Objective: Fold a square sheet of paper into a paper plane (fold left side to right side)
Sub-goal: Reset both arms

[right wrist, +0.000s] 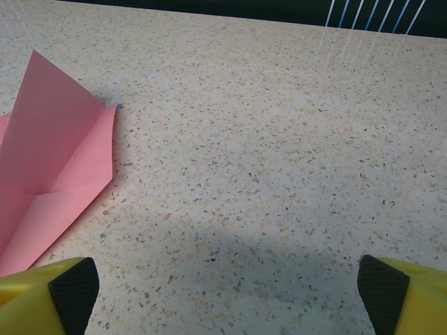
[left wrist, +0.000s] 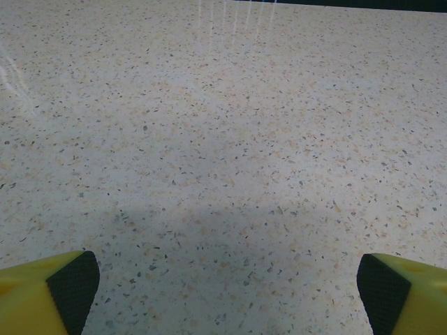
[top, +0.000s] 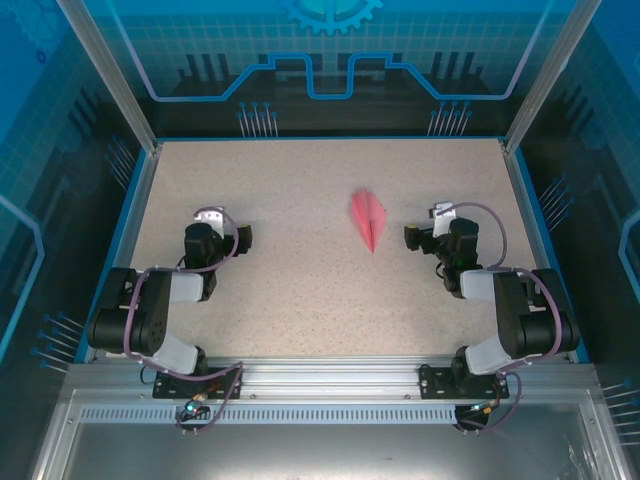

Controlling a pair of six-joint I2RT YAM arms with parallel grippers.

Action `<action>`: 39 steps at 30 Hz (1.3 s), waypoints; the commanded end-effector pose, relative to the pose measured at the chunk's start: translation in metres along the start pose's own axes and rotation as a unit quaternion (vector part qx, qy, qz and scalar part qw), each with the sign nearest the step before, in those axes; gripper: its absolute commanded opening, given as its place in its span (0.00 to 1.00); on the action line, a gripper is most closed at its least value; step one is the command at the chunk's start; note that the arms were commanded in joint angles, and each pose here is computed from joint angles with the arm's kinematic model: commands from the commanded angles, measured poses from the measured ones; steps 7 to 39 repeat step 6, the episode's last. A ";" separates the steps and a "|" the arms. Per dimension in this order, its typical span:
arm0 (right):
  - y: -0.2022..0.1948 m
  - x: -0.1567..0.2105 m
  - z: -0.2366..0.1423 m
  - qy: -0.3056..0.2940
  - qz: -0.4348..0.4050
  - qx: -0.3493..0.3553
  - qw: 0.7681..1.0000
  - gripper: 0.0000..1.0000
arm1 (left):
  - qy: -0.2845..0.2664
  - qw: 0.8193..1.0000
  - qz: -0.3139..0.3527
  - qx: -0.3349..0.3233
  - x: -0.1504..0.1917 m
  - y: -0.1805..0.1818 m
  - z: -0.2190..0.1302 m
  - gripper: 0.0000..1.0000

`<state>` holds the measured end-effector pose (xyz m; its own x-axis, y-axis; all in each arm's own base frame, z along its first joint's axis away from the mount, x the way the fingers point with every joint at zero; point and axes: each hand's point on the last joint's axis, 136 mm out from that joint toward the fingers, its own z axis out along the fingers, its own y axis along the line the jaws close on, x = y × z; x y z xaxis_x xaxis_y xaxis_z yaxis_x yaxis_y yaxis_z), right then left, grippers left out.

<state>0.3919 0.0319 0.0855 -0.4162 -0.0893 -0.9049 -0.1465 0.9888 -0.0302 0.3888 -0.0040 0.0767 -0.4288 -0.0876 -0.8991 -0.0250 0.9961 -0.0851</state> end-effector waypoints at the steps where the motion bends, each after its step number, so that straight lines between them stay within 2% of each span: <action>1: 0.000 -0.008 0.001 -0.014 -0.010 0.003 1.000 0.99 | -0.021 1.000 -0.005 0.010 -0.016 -0.002 0.001 0.99; 39: 0.001 -0.009 0.001 -0.016 -0.010 0.004 1.000 0.99 | -0.019 1.000 -0.005 0.010 -0.015 -0.002 0.001 0.99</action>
